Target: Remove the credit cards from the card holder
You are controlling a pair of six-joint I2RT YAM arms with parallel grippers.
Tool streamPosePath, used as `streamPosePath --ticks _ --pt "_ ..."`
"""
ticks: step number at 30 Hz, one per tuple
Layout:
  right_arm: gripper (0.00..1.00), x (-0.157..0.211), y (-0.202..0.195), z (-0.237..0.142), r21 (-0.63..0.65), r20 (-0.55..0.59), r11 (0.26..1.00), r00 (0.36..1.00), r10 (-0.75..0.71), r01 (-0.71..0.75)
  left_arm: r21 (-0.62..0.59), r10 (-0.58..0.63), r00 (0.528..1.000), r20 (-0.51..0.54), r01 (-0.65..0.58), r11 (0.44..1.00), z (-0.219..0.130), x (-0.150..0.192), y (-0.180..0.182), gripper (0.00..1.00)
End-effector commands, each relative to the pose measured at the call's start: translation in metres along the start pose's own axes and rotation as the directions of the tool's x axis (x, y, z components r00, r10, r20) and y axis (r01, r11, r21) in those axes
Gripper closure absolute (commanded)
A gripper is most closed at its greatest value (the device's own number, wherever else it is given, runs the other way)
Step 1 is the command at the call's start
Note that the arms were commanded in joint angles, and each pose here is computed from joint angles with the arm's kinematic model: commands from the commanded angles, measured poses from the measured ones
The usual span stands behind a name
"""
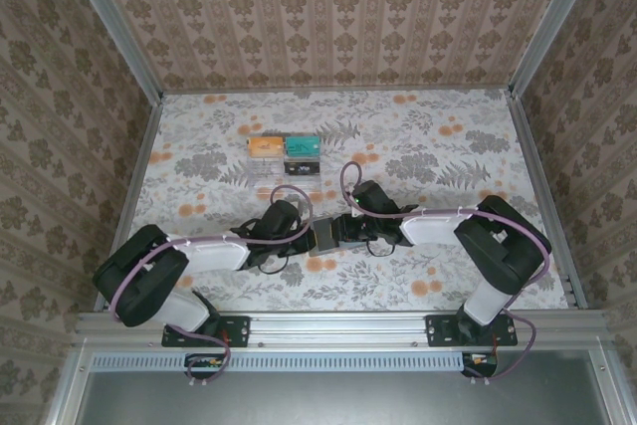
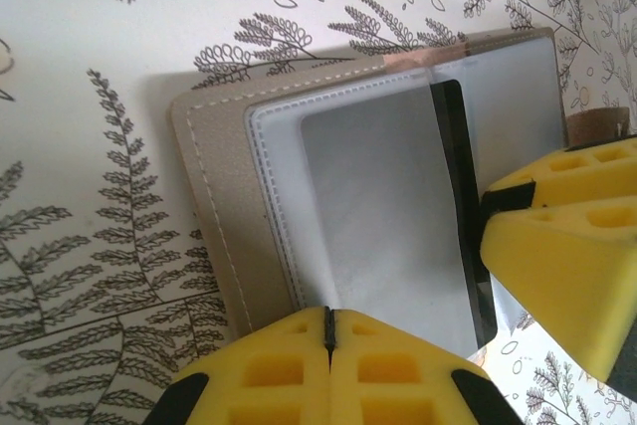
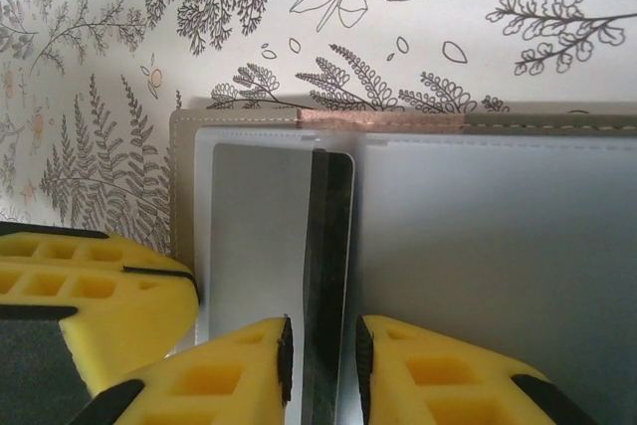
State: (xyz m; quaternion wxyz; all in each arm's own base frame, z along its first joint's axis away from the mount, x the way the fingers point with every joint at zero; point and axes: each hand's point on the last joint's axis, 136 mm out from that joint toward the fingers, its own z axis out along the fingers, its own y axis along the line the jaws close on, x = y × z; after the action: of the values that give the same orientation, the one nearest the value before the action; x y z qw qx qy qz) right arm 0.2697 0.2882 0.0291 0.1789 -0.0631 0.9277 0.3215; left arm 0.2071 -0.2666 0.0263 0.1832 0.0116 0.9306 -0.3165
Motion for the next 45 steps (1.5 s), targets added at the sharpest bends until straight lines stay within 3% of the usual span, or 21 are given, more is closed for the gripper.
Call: streamPosePath --ticks 1,3,9,25,33,38,39,45 --pt "0.75 0.003 0.001 0.007 -0.01 -0.021 1.0 1.0 0.005 -0.005 -0.016 -0.009 1.0 -0.026 0.008 1.0 0.004 0.009 0.005 1.0" --pt "0.77 0.002 0.003 0.008 -0.019 -0.018 1.0 1.0 0.008 -0.008 -0.012 -0.007 1.0 -0.027 0.007 1.0 0.005 0.009 0.003 1.0" --pt "1.0 0.002 -0.001 0.005 0.007 -0.015 1.0 1.0 0.01 -0.01 -0.017 -0.005 1.0 -0.025 0.005 1.0 0.004 0.008 0.004 1.0" --pt "1.0 -0.003 -0.035 -0.029 0.043 0.026 0.999 0.999 0.023 -0.024 -0.034 -0.005 1.0 -0.012 0.004 0.999 -0.005 0.012 0.013 1.0" --pt "1.0 -0.013 -0.024 -0.074 0.055 0.092 0.997 0.994 -0.062 0.057 0.017 0.014 1.0 0.026 -0.015 1.0 -0.02 0.002 -0.004 1.0" --pt "1.0 -0.021 -0.009 -0.1 0.062 0.127 0.99 0.983 -0.134 0.127 0.038 0.034 0.995 0.097 -0.038 0.999 -0.048 -0.011 -0.016 0.99" --pt "1.0 -0.025 -0.006 -0.105 0.069 0.135 0.987 0.979 -0.153 0.145 0.035 0.035 0.992 0.118 -0.04 0.999 -0.056 -0.015 -0.017 0.94" --pt "1.0 -0.055 0.03 -0.125 0.188 0.166 0.906 0.897 -0.409 0.379 0.01 0.026 0.967 0.254 -0.029 1.0 -0.105 -0.026 -0.003 0.26"
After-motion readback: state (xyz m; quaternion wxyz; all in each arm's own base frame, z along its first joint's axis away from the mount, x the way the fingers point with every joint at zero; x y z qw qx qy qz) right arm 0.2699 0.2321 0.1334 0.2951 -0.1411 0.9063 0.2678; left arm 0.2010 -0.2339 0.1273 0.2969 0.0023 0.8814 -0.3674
